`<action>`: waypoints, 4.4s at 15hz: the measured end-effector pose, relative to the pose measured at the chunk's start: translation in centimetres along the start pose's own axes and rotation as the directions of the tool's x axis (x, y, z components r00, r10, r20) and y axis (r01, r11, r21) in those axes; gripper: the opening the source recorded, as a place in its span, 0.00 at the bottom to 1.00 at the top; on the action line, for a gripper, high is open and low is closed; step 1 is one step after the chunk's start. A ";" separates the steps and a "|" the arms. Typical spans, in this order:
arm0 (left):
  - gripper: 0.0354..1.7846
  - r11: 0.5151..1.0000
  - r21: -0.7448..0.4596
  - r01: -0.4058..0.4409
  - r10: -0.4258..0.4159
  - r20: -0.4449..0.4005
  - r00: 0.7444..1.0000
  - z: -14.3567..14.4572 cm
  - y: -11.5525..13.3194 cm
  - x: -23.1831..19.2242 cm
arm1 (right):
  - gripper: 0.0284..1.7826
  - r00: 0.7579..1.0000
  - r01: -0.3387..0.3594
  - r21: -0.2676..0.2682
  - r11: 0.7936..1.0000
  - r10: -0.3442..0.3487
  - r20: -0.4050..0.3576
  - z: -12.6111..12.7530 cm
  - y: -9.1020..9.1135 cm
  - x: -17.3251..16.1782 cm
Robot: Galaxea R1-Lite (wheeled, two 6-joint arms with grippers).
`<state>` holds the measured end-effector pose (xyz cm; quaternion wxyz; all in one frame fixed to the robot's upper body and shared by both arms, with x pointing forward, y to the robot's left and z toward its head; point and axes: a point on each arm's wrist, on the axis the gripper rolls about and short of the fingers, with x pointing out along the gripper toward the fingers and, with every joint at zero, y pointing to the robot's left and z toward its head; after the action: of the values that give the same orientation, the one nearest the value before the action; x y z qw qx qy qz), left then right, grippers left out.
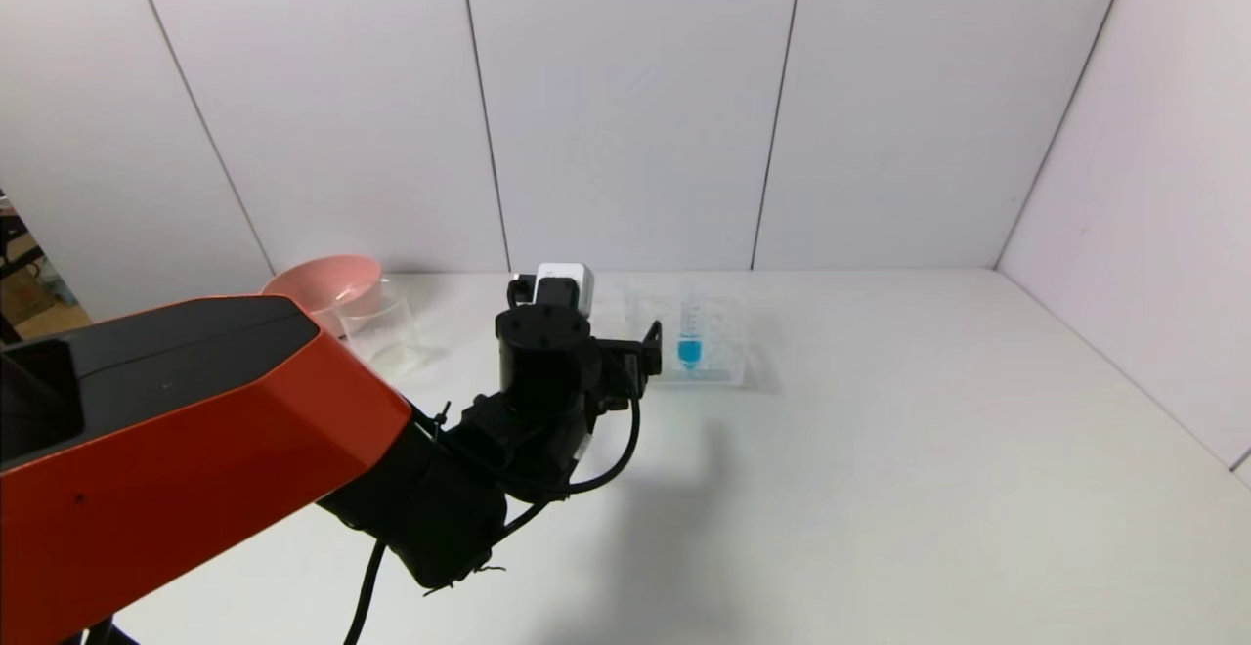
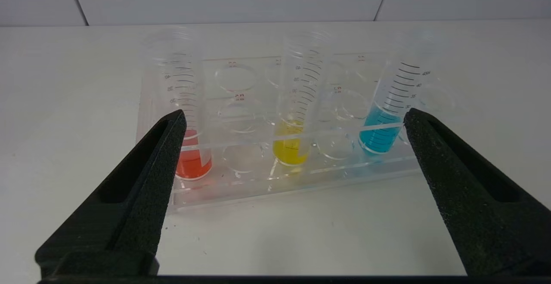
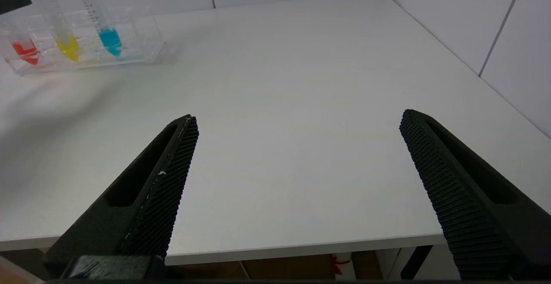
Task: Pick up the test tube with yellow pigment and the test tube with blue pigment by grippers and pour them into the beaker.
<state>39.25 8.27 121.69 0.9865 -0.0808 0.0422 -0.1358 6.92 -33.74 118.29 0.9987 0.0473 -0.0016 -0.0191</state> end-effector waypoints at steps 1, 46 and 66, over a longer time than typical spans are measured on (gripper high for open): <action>0.99 1.000 0.001 -0.001 0.001 -0.002 1.000 -0.3 -0.1 0.4 | 0.96 1.000 0.000 0.000 1.000 0.000 0.000 0.0 0.0 0.0; 0.29 0.991 0.042 -0.129 0.129 0.011 0.992 -2.5 2.5 10.8 | 0.96 1.000 0.002 0.000 1.000 -0.002 0.002 0.0 0.0 0.0; 0.29 0.990 0.042 -0.133 0.133 0.011 0.991 -1.8 2.4 10.2 | 0.96 1.000 0.000 0.000 1.000 0.000 0.000 0.0 0.0 0.0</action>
<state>49.46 7.43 118.87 0.9951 -0.0572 0.0405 -0.0701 6.92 -33.74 118.28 0.9987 0.0473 -0.0014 -0.0191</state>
